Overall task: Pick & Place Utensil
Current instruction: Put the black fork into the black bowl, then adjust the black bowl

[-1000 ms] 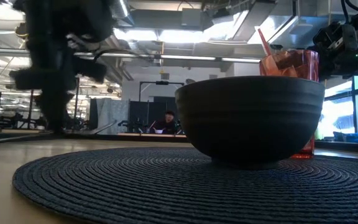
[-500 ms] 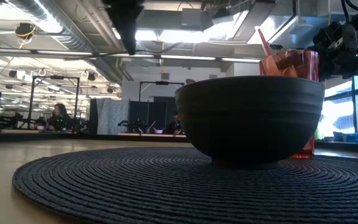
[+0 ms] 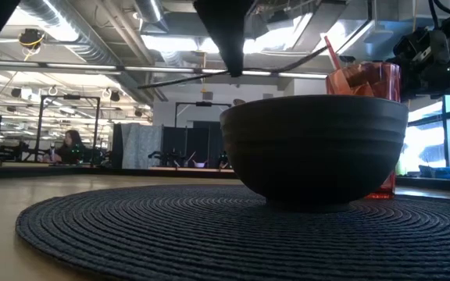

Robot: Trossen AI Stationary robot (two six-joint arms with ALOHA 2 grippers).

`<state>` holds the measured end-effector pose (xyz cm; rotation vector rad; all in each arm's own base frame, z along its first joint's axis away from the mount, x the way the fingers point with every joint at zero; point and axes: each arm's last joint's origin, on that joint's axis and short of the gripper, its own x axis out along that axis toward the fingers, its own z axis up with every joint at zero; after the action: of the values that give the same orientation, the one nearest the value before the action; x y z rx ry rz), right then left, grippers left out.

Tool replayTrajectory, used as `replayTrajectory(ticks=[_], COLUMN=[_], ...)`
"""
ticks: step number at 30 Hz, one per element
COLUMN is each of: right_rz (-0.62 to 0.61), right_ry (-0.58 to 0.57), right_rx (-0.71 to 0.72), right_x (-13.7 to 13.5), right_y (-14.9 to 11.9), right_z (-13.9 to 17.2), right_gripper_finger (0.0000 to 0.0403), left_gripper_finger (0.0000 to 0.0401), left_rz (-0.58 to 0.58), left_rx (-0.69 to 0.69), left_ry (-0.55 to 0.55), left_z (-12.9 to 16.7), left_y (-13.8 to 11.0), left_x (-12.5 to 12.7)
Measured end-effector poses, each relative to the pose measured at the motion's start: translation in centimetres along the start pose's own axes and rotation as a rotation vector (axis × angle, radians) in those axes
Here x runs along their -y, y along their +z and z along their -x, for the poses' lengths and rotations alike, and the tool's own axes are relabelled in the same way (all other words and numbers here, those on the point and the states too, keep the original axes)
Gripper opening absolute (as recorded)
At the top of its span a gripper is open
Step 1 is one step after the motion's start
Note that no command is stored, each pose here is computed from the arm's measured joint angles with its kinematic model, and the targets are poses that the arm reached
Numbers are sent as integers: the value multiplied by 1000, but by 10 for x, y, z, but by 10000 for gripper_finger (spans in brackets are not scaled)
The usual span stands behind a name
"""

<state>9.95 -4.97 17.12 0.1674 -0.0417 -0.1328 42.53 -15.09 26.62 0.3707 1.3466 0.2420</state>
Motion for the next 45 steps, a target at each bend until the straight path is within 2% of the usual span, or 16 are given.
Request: replayTrajectory(ticks=[4,8,12,20,25,30,40,45], right_rz=[10,10,11,-2,-28,-44,-49,-34], right_ry=[-1,-8,-13,-25,-26,-29,-29,-29], right_rx=[6,15,16,8,1,-9,-9,-9], right_x=[0,0,0,1,1,1,1,1], right_y=[1,2,2,1,0,-1,-1,-1], right_z=[0,0,0,0,0,0,0,0], right_gripper_finger=[23,23,23,23,23,23,23,23], left_gripper_finger=[3,3,3,3,3,13,71,81], left_rz=[-69,-176,-326,-582,-729,-733,-744,-652], left_rx=[-18,28,48,-47,-93,-87,-99,-56], left_ry=[51,268,425,510,527,524,499,513], left_z=[-7,-7,-12,-50,-62,-64,-63,-37], left_y=[-1,-2,-4,-6,-5,-4,-5,-7], left_x=[10,21,44,80,88,89,89,74])
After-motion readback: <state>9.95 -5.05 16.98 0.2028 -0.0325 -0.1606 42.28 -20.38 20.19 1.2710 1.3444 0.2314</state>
